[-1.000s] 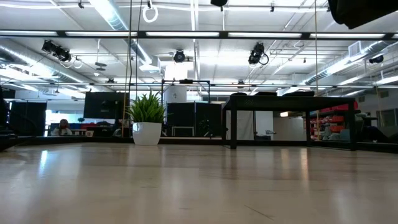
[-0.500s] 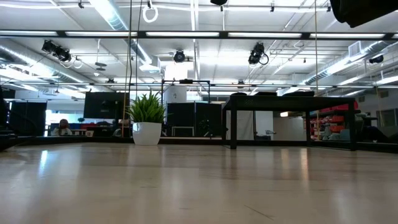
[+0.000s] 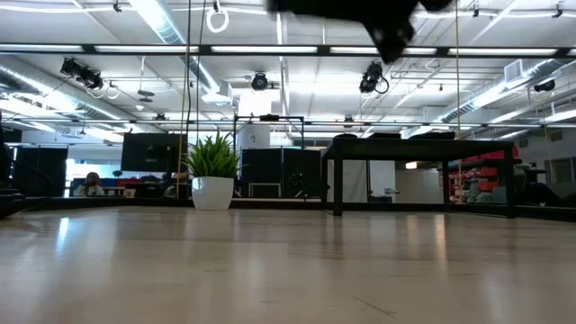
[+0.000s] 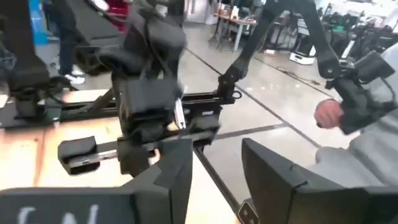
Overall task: Pick & Place Mini shaped plates
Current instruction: Stack the black drop-shaped plate on top of the black drop-shaped plate on the shelf
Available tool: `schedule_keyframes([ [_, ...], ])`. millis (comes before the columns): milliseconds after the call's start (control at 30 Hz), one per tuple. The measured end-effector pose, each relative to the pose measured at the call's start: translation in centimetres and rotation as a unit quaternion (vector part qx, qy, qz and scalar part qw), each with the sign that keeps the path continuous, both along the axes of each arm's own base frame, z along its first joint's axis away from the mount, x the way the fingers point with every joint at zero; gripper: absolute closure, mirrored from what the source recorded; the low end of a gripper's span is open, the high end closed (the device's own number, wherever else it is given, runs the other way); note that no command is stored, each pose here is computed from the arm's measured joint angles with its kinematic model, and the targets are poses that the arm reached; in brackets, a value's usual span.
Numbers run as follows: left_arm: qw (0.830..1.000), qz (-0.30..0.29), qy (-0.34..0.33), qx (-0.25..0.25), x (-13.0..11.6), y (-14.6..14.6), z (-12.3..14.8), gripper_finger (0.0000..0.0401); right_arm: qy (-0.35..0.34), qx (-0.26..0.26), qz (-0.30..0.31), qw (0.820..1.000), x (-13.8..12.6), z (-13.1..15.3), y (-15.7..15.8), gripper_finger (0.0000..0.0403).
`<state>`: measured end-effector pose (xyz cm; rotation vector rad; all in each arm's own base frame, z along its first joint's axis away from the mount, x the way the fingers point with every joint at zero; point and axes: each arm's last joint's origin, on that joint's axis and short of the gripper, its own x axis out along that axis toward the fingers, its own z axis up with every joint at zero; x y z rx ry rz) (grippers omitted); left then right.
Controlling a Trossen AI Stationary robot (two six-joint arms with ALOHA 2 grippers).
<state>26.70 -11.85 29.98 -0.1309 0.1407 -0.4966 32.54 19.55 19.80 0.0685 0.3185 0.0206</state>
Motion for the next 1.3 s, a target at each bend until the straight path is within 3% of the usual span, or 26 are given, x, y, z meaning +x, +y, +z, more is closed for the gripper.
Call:
schedule_keyframes([
  [167, 0.999, 0.02, 0.039, 0.008, -0.3, 1.1, -0.2, 0.024, 0.141, 0.042, -0.067, 0.987, -3.1, 0.5, -1.4, 0.0382],
  [333, 0.991, 0.085, 0.087, 0.059, -0.5, 1.6, -1.3, 0.0241, 0.28, 0.09, -0.127, 0.947, -5.9, 0.0, -3.0, 0.0397],
  [467, 0.975, 0.143, 0.147, 0.083, -1.0, 1.9, -2.5, 0.0251, 0.34, 0.071, -0.17, 0.922, -7.1, 0.6, -3.8, 0.0401],
  [600, 0.967, 0.159, 0.185, 0.077, -1.4, 1.7, -3.2, 0.0263, 0.368, 0.041, -0.182, 0.911, -7.0, 2.0, -4.4, 0.0401],
  [933, 0.965, 0.148, 0.201, 0.078, -1.9, 0.8, -3.5, 0.0285, 0.393, 0.025, -0.143, 0.908, -6.4, 2.5, -5.0, 0.0392],
  [1300, 0.963, 0.149, 0.206, 0.085, -2.1, 0.7, -3.7, 0.0286, 0.295, -0.016, -0.019, 0.955, -4.5, 3.6, -3.5, 0.0393],
])
